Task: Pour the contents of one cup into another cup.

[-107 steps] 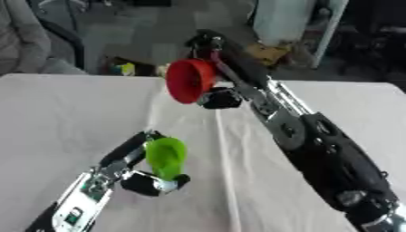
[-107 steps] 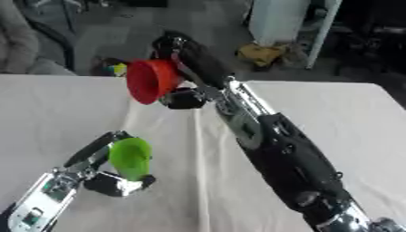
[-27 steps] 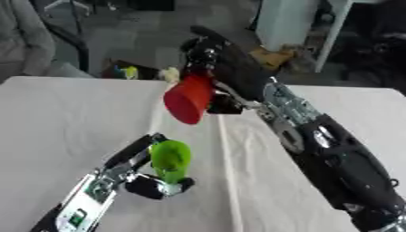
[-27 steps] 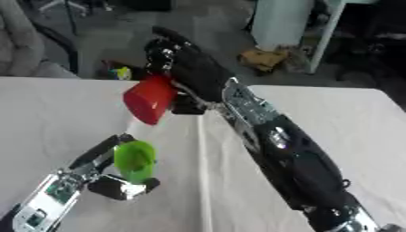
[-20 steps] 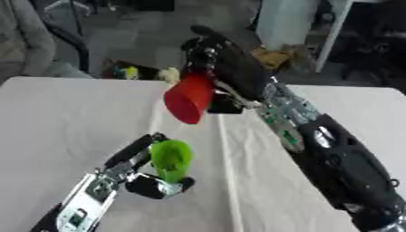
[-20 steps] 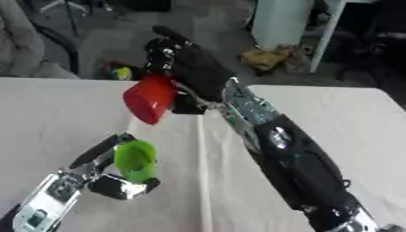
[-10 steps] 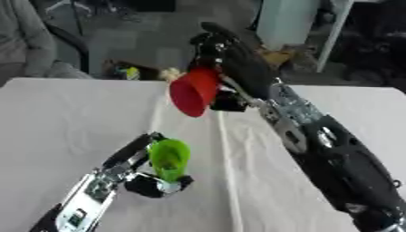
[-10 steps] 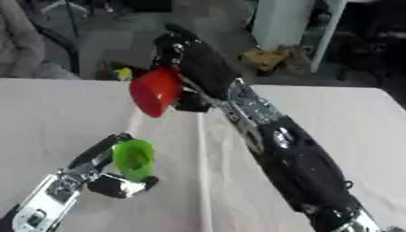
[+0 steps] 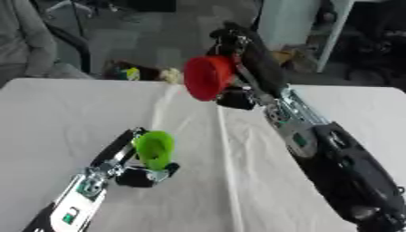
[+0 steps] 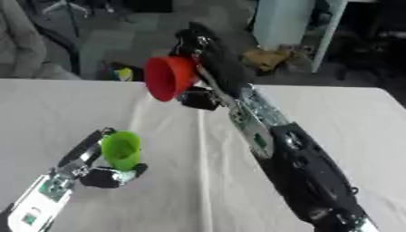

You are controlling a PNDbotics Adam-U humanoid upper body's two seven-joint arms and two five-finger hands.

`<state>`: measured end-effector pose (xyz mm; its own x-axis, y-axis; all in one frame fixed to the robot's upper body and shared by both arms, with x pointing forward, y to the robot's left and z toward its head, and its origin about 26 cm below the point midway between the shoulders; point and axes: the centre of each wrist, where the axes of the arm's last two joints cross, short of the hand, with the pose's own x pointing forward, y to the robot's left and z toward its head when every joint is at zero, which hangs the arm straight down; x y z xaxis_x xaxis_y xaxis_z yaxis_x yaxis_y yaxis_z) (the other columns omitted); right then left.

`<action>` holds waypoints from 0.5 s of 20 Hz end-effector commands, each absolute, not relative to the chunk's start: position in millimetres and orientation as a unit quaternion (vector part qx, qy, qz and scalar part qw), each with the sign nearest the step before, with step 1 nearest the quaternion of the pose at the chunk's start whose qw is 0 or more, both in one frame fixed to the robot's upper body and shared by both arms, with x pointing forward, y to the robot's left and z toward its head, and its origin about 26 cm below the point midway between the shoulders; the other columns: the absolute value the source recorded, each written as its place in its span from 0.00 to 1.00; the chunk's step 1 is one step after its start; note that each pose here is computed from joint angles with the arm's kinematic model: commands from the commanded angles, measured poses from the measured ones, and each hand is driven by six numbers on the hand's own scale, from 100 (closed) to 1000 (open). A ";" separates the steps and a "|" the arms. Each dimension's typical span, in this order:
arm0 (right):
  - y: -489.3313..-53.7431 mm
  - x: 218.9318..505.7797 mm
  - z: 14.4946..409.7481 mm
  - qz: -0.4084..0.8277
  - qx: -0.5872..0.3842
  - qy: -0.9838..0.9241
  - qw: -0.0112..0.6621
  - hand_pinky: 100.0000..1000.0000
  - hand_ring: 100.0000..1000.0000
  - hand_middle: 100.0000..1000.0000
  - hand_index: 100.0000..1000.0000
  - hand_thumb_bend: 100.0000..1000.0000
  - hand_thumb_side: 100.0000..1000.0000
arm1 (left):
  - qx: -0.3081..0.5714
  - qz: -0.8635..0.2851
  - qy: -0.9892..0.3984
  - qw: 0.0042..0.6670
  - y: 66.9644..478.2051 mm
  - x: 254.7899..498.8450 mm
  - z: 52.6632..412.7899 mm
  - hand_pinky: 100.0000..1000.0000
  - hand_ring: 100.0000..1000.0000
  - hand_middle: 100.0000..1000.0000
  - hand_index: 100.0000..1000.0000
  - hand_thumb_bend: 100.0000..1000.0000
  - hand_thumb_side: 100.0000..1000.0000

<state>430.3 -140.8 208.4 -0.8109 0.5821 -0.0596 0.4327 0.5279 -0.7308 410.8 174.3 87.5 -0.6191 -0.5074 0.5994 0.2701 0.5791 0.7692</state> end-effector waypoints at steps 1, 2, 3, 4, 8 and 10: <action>-143.7 423.4 226.7 0.371 -0.284 -0.880 0.086 0.93 0.76 0.37 0.50 0.00 0.10 | 0.111 -0.430 -0.789 0.424 183.4 419.5 97.8 0.58 0.37 0.23 0.53 0.36 0.28; -143.2 421.4 228.0 0.368 -0.278 -0.883 0.088 0.93 0.76 0.37 0.50 0.00 0.10 | 0.120 -0.426 -0.789 0.427 185.4 421.2 96.2 0.58 0.38 0.25 0.54 0.37 0.28; -142.7 419.6 229.5 0.365 -0.273 -0.885 0.089 0.93 0.76 0.37 0.50 0.00 0.10 | 0.129 -0.422 -0.788 0.429 187.4 422.6 93.9 0.58 0.39 0.26 0.55 0.38 0.29; -142.1 417.7 231.1 0.364 -0.267 -0.888 0.090 0.93 0.76 0.37 0.50 0.00 0.10 | 0.138 -0.418 -0.787 0.433 189.5 424.0 90.9 0.58 0.39 0.27 0.55 0.39 0.29; -141.3 411.5 238.3 0.358 -0.245 -0.896 0.095 0.93 0.76 0.37 0.50 0.00 0.10 | 0.166 -0.417 -0.778 0.439 195.9 427.0 76.8 0.60 0.46 0.40 0.64 0.48 0.32; -141.1 409.3 240.8 0.358 -0.238 -0.898 0.097 0.93 0.76 0.37 0.50 0.00 0.10 | 0.177 -0.421 -0.773 0.441 198.9 427.8 69.2 0.62 0.52 0.47 0.68 0.55 0.35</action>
<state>412.3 -136.6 226.2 -0.8626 0.5051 0.0285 0.3436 0.6264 -0.6997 422.5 198.8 59.9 -0.5328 -0.6381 0.5559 0.1346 0.5846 0.8001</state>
